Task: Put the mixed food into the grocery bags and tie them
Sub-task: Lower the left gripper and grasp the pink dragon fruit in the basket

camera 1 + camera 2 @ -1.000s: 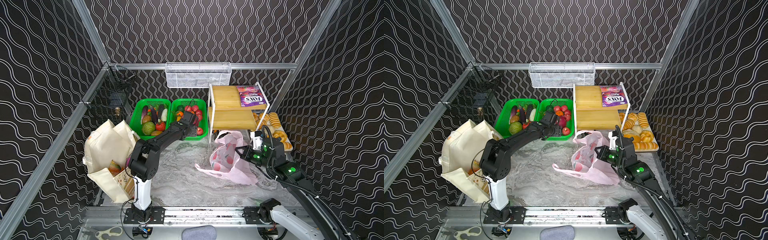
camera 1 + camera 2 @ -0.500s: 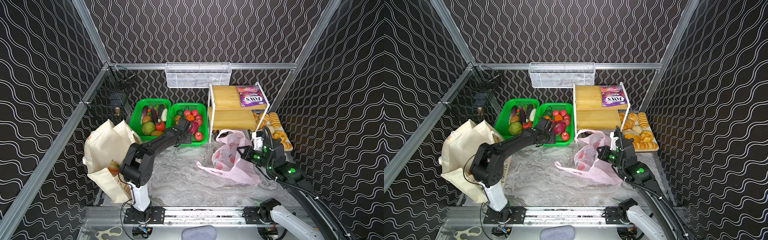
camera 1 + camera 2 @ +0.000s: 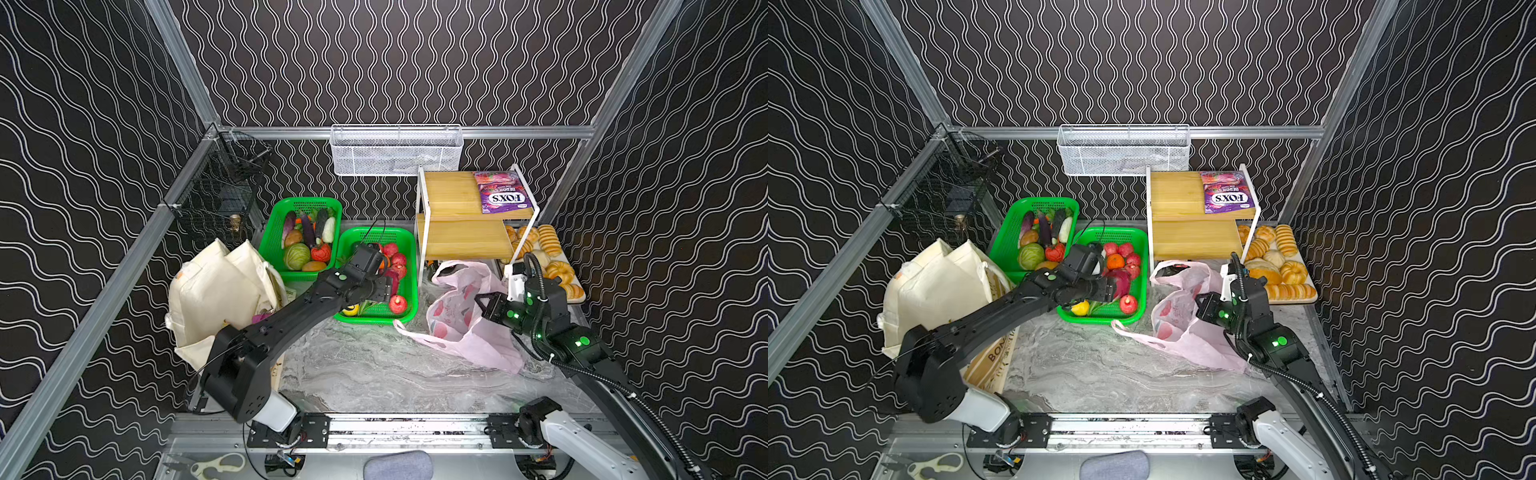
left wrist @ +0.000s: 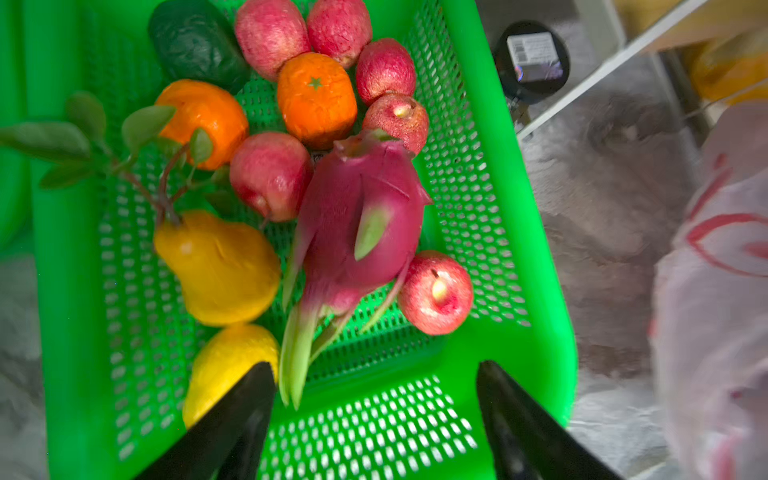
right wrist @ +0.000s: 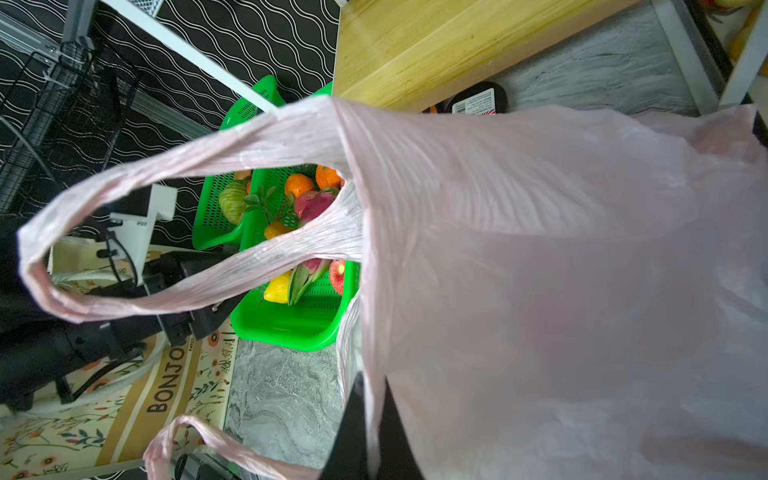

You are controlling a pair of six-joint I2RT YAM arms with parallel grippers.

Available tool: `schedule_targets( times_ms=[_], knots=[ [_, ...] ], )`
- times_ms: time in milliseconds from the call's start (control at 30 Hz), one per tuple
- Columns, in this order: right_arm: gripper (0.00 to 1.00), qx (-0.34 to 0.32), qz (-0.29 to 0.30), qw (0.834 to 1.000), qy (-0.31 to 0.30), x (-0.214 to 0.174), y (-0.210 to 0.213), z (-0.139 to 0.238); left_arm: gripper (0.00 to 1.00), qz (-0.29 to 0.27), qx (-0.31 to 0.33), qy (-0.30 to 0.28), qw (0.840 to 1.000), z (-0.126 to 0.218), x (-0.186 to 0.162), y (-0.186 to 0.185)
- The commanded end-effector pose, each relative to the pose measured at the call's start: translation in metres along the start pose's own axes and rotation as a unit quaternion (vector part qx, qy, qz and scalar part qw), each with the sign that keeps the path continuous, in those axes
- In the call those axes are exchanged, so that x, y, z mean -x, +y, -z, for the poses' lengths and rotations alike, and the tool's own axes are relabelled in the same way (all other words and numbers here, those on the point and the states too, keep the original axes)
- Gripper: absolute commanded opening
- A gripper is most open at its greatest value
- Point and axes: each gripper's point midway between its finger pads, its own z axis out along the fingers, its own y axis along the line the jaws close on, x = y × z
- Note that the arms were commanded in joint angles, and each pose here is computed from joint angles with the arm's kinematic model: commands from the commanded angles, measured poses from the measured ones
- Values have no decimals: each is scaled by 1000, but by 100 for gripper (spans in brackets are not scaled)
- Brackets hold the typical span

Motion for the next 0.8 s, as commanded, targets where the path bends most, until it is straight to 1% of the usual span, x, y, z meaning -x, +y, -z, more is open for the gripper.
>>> schedule_targets(
  times_ms=[0,33,133,233,333,467,633,767],
  knots=[
    [0,18,-2,1000,-4,5,10,4,83,-68,13,19,997,-21,12,7],
    [0,20,-2,1000,-5,5,11,5,84,-80,13,28,996,-29,14,7],
    [0,27,-8,1000,-9,4,12,6,88,-108,-15,38,993,-48,17,-2],
    [0,30,-12,999,-9,4,13,7,93,-112,-10,45,993,-59,15,4],
    [0,31,-11,999,0,1,12,5,96,-118,2,63,991,-65,8,11],
    [0,32,-10,999,7,0,13,3,96,-133,-21,83,987,-73,-5,4],
    [0,40,-11,999,11,0,17,1,96,-138,-10,99,985,-86,-12,9],
    [0,46,-17,999,15,-2,18,-1,93,-140,-5,108,984,-95,-11,10]
  ],
)
